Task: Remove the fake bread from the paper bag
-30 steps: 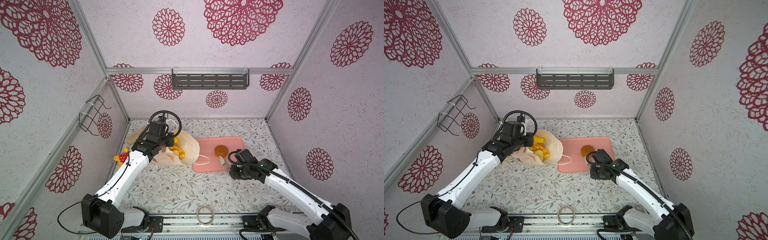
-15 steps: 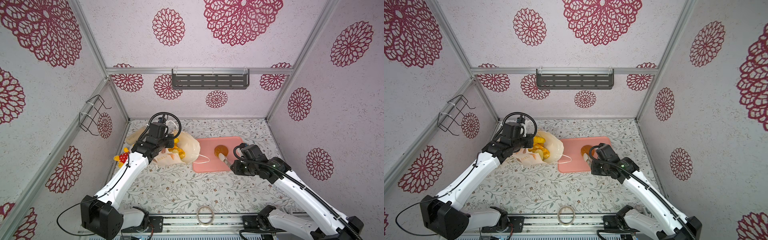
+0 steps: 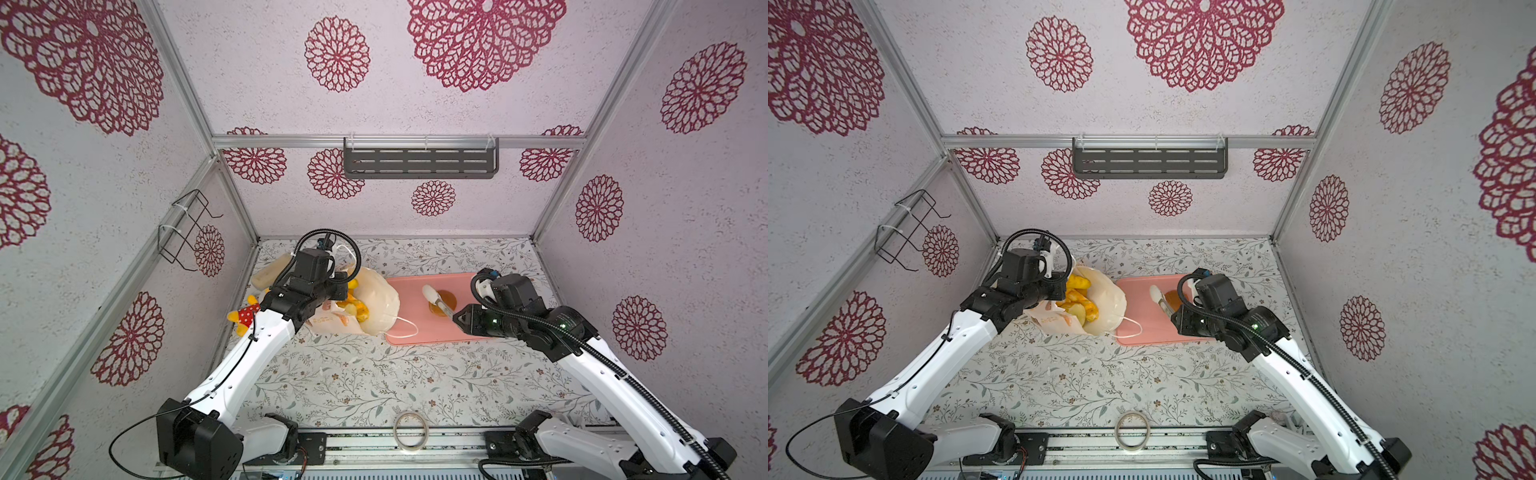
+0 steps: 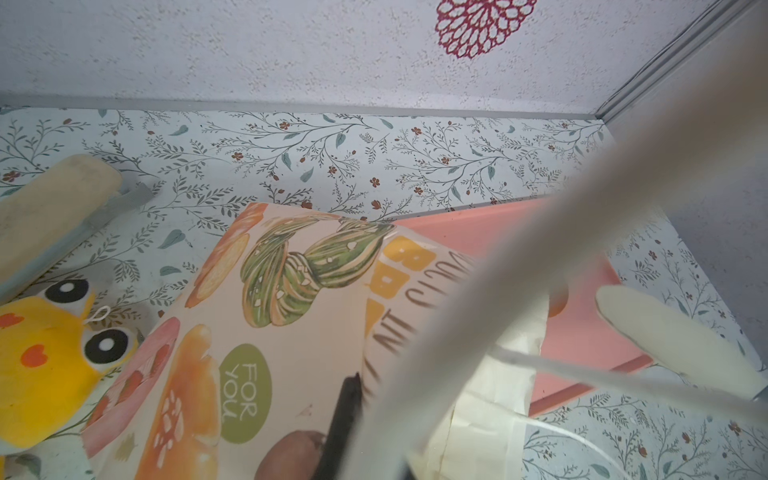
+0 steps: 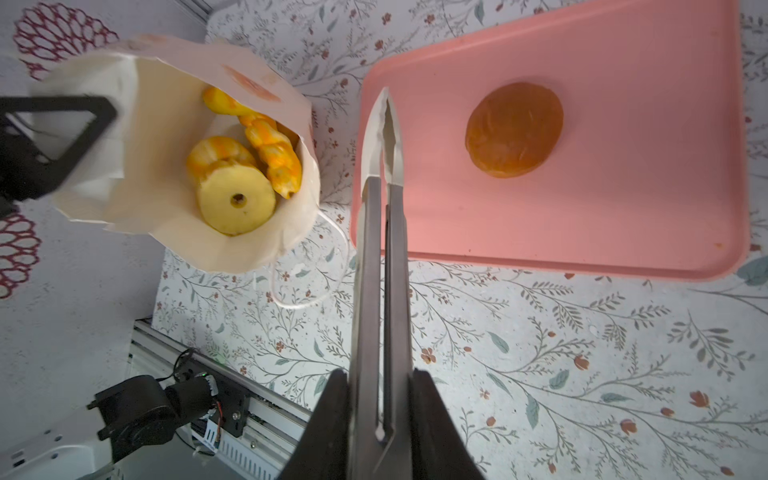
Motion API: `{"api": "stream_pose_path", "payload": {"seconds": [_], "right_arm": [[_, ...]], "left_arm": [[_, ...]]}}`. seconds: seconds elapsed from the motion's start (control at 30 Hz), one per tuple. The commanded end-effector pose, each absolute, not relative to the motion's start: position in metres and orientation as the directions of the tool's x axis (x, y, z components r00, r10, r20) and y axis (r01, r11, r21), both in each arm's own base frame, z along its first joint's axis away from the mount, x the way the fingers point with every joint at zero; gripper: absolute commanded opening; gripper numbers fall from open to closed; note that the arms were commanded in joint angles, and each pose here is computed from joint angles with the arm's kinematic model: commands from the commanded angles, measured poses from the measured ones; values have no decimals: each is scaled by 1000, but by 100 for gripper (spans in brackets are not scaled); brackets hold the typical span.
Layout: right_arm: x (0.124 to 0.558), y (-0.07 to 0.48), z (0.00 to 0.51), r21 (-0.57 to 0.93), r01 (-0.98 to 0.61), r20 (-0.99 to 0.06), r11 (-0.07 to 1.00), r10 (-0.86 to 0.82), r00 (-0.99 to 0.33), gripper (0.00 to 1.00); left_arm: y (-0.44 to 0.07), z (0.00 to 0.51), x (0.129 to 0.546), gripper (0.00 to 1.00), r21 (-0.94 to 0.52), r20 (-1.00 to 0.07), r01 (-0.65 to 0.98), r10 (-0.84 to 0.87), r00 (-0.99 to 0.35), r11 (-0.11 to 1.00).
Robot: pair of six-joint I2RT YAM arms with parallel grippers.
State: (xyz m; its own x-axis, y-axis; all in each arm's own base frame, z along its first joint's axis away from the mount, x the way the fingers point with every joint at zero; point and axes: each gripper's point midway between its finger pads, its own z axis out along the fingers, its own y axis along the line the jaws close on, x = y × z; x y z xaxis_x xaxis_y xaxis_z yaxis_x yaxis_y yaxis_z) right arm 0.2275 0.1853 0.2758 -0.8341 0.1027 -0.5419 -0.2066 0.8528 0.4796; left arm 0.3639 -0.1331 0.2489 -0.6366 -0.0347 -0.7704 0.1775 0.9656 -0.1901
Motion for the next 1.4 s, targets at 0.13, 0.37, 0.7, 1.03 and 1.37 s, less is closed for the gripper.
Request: {"api": "stream_pose_path", "payload": {"seconds": [0.13,0.37,0.7,1.03,1.37], "right_arm": [[217,197,337,559,-330,-612,761,110,-783,11],[198,215,343,658,-376,-569,653,103,-816,17],[181,240,331,717,-385,-526,581,89,-846,24],[185,264,318,752,-372,-493,544,90,-866,34],[199,284,289,799,-313,-436,514,136,-889,35]], "left_arm": [[-140,252,359,0,-187,-778,247,10,-628,951],[-144,252,361,0,-180,-774,272,35,-633,945],[-145,252,361,0,-160,-769,297,70,-635,941],[-143,251,353,0,-137,-770,321,102,-629,937],[-149,252,346,0,-164,-778,354,100,-620,921]]}}
